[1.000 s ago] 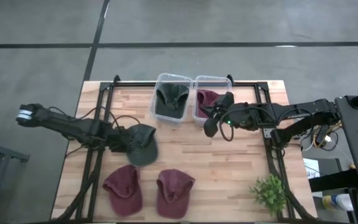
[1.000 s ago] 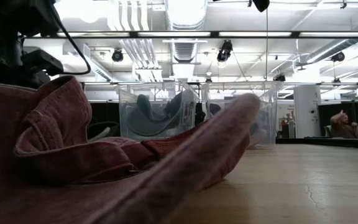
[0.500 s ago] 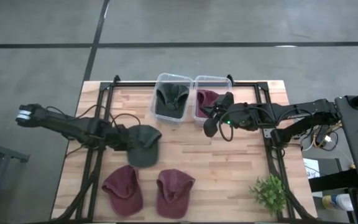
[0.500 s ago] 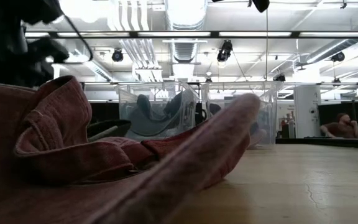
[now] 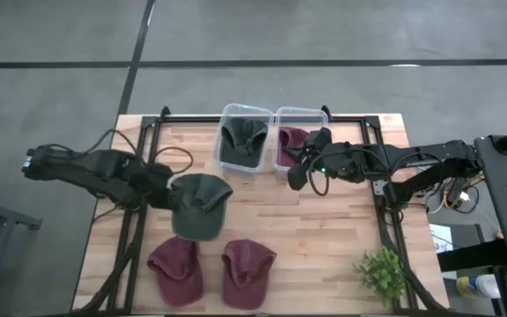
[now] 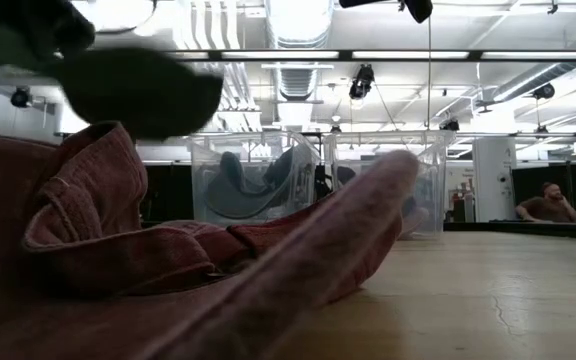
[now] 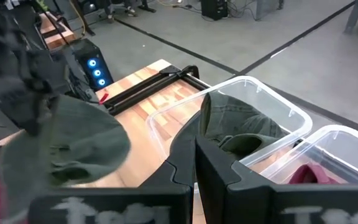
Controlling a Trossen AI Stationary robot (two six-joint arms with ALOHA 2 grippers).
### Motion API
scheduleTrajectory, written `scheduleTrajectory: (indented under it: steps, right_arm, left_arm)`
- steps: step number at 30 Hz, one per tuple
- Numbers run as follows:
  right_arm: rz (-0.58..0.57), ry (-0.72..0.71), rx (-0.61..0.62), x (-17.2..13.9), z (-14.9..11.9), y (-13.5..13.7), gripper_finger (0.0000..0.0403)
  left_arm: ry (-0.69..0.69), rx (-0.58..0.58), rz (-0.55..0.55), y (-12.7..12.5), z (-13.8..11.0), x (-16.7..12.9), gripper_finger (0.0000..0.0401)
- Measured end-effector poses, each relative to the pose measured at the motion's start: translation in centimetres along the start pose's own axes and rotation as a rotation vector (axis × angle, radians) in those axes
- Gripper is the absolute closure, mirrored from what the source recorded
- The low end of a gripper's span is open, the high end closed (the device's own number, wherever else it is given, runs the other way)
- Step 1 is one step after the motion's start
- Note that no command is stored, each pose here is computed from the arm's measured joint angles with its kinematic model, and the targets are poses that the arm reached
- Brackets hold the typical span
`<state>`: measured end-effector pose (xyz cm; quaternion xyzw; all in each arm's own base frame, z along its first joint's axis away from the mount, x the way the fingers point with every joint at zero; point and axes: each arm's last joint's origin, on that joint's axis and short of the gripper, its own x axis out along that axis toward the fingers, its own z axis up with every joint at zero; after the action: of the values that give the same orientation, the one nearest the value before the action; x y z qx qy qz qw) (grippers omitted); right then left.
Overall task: Pick & Place hat
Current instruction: Put the black cap into the left transparent bin
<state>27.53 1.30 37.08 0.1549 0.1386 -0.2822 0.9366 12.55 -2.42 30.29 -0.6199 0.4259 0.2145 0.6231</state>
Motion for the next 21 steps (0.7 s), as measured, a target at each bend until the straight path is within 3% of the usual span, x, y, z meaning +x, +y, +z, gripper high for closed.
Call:
scheduleTrajectory:
  steps: [5, 10, 21]
  right_arm:
    - [-0.001, 0.0, 0.0, 0.0, 0.0, 0.0, 0.0394]
    - [-0.001, 0.0, 0.0, 0.0, 0.0, 0.0, 0.0394]
    - [-0.002, -0.001, 0.005, 0.0, 0.0, -0.1, 0.0394]
  left_arm:
    - [0.001, 0.04, -0.13, -2.0, -0.5, -3.1, 0.0394]
    - [-0.142, 0.08, -0.201, -3.4, -0.1, -5.3, 0.0394]
    - [-0.376, 0.237, -0.136, -6.3, 4.1, -5.6, 0.0394]
